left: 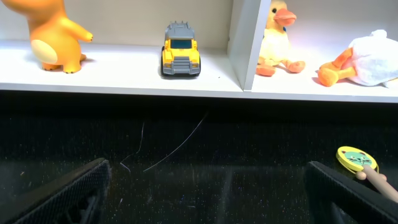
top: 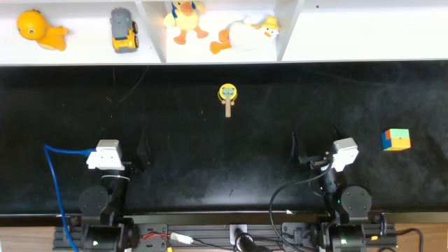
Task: Store Toys
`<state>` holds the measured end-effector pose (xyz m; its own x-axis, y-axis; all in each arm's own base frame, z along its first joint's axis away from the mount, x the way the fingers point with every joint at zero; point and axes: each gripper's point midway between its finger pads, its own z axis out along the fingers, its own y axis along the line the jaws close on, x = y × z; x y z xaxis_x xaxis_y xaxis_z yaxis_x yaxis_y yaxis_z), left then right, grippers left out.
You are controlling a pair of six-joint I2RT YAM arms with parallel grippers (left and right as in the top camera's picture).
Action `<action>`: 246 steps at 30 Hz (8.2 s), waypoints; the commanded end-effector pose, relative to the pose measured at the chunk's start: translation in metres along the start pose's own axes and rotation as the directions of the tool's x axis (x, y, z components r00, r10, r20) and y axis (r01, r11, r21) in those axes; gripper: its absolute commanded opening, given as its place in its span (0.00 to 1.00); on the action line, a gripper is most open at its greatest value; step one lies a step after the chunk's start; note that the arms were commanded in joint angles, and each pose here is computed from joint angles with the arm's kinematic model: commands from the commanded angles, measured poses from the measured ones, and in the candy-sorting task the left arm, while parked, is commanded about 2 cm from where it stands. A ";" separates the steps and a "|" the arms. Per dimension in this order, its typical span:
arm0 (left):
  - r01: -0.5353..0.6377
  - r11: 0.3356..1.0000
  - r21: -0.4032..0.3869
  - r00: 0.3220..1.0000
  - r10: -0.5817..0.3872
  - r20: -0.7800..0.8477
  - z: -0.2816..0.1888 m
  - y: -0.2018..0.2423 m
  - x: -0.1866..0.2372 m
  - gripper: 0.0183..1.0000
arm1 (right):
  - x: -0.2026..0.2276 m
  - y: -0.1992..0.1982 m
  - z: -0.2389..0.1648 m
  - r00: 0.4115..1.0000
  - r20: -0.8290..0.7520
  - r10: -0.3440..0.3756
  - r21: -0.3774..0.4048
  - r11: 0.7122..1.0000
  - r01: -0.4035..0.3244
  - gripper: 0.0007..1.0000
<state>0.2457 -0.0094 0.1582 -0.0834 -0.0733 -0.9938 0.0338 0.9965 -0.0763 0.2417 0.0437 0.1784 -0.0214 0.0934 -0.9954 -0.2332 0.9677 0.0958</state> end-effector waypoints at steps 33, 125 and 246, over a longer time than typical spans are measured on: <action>0.007 1.000 0.014 1.000 -0.007 0.003 0.000 -0.003 0.002 1.00 | -0.057 0.047 -0.020 0.873 -0.398 0.283 -0.071 0.939 -0.337 1.00; 0.007 1.000 0.014 1.000 -0.007 0.003 0.000 -0.003 0.002 1.00 | 0.183 0.161 0.136 0.067 -0.992 0.109 0.111 0.993 0.028 0.24; 0.007 1.000 0.014 1.000 -0.007 0.003 0.000 -0.003 0.002 1.00 | 0.075 -0.107 0.224 0.665 -0.681 0.306 0.333 0.939 -0.091 0.17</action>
<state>0.2458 -0.0094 0.1565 -0.0864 -0.0732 -0.9936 0.0339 0.9965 -0.0764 0.4893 -0.0029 0.1177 -0.7044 0.1630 -0.6909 0.0809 0.9854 0.1500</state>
